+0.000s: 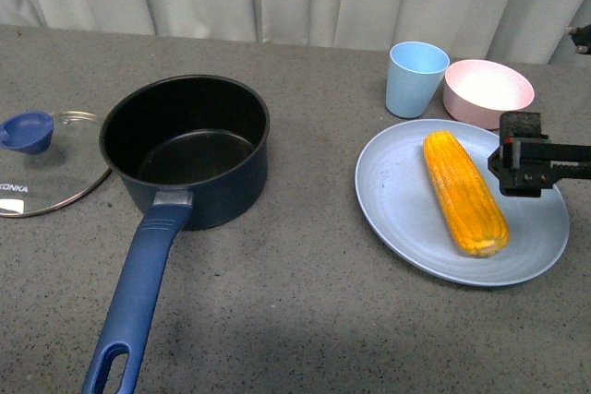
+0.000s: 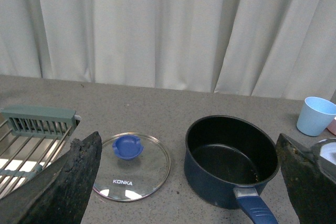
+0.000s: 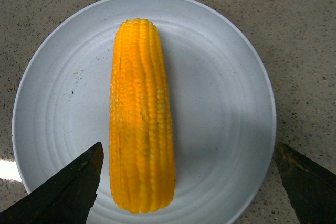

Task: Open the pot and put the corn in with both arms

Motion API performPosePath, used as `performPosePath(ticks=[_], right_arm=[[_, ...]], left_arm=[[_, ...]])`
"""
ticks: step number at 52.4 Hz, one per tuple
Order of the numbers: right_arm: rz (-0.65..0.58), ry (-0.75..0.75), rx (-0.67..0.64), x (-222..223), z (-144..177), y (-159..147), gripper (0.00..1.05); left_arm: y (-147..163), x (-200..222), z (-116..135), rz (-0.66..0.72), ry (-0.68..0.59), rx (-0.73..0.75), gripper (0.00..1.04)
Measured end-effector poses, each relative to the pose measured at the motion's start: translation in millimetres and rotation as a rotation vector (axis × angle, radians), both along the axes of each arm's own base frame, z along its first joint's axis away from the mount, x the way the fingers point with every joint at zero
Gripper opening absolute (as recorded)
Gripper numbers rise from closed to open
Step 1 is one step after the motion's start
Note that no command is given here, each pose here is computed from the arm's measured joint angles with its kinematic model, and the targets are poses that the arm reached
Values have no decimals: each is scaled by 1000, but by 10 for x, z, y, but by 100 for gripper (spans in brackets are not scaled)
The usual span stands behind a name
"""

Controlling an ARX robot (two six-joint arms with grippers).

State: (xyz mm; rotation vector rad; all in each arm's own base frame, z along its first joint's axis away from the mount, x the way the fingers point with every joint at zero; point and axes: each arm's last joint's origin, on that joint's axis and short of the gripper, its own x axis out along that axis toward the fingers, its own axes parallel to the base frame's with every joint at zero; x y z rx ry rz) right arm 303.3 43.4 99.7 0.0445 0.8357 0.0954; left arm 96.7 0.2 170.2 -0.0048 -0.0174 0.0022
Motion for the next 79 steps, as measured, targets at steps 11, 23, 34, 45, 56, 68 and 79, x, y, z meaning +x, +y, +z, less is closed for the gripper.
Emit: performPosePath(ticks=[11, 23, 34, 45, 56, 68, 79], right_arm=[[11, 93, 4, 262, -131, 179, 95], [37, 156, -13, 341, -267, 312, 95], [33, 193, -17, 347, -339, 325, 82], [30, 210, -8, 339, -366, 321, 43], [32, 208, 15, 349, -354, 290, 19], [41, 168, 89, 374, -175, 248, 8], [108, 89, 402, 469, 343, 301, 5]], left_arm=[[0, 0, 0, 0, 0, 0, 98], [0, 0, 0, 0, 0, 0, 98], [0, 0, 0, 0, 0, 0, 98], [0, 0, 0, 0, 0, 0, 98], [0, 0, 0, 0, 0, 0, 98], [0, 0, 0, 0, 0, 0, 98], [0, 0, 0, 0, 0, 0, 98]])
